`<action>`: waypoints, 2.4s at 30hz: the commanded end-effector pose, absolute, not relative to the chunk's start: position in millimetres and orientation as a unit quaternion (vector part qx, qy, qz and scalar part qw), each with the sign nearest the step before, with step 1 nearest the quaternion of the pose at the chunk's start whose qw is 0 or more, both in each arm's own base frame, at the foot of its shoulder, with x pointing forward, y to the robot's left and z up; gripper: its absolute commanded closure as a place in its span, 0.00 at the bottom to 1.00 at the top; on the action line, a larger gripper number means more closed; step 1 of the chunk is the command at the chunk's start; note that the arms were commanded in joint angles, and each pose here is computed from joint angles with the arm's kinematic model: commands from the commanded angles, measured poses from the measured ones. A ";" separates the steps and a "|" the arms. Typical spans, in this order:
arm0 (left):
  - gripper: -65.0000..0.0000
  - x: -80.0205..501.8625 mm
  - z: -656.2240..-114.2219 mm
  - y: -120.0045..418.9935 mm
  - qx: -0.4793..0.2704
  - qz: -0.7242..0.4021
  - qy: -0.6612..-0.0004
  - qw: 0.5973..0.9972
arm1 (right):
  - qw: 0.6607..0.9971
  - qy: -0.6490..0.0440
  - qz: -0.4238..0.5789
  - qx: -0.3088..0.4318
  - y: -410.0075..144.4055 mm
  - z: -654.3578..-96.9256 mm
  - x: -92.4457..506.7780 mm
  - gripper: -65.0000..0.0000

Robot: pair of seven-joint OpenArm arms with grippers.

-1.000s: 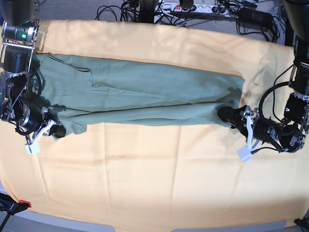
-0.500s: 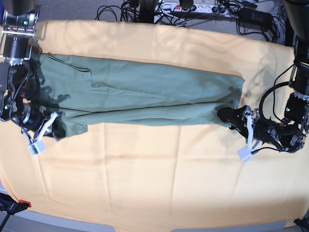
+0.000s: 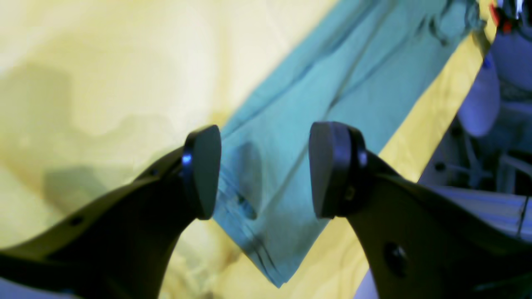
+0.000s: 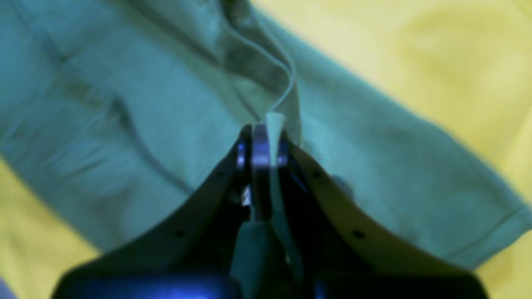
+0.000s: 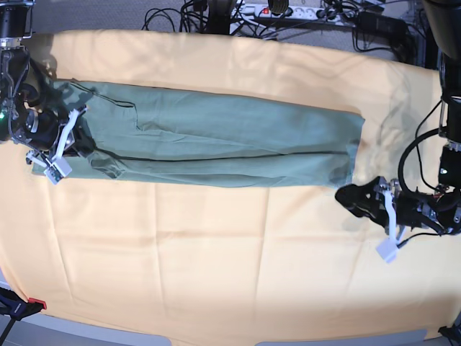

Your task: Fold the T-shirt properly

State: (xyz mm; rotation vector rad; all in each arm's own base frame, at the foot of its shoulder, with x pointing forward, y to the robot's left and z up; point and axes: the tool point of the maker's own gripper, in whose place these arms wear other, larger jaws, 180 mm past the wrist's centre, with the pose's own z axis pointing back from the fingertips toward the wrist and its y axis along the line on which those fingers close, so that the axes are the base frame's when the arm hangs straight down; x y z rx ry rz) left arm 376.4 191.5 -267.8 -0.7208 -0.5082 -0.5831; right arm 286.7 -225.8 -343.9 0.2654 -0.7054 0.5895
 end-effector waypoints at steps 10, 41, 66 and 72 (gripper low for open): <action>0.45 404.8 -206.4 215.7 -0.345 -0.250 -0.348 0.835 | 0.910 -0.263 0.307 0.091 -243.8 -349.3 270.4 1.00; 0.45 387.9 -173.5 311.7 -0.242 -0.211 -0.366 0.874 | 0.866 -0.432 0.201 0.153 -267.7 -249.4 285.8 1.00; 0.45 321.8 -296.4 315.7 -0.326 -0.054 -0.266 0.906 | 0.906 -0.402 0.080 0.102 -278.2 -358.3 269.2 1.00; 0.45 305.4 -335.6 272.6 -0.377 -0.047 -0.228 0.896 | 0.909 -0.397 0.081 0.101 -278.5 -359.9 267.8 1.00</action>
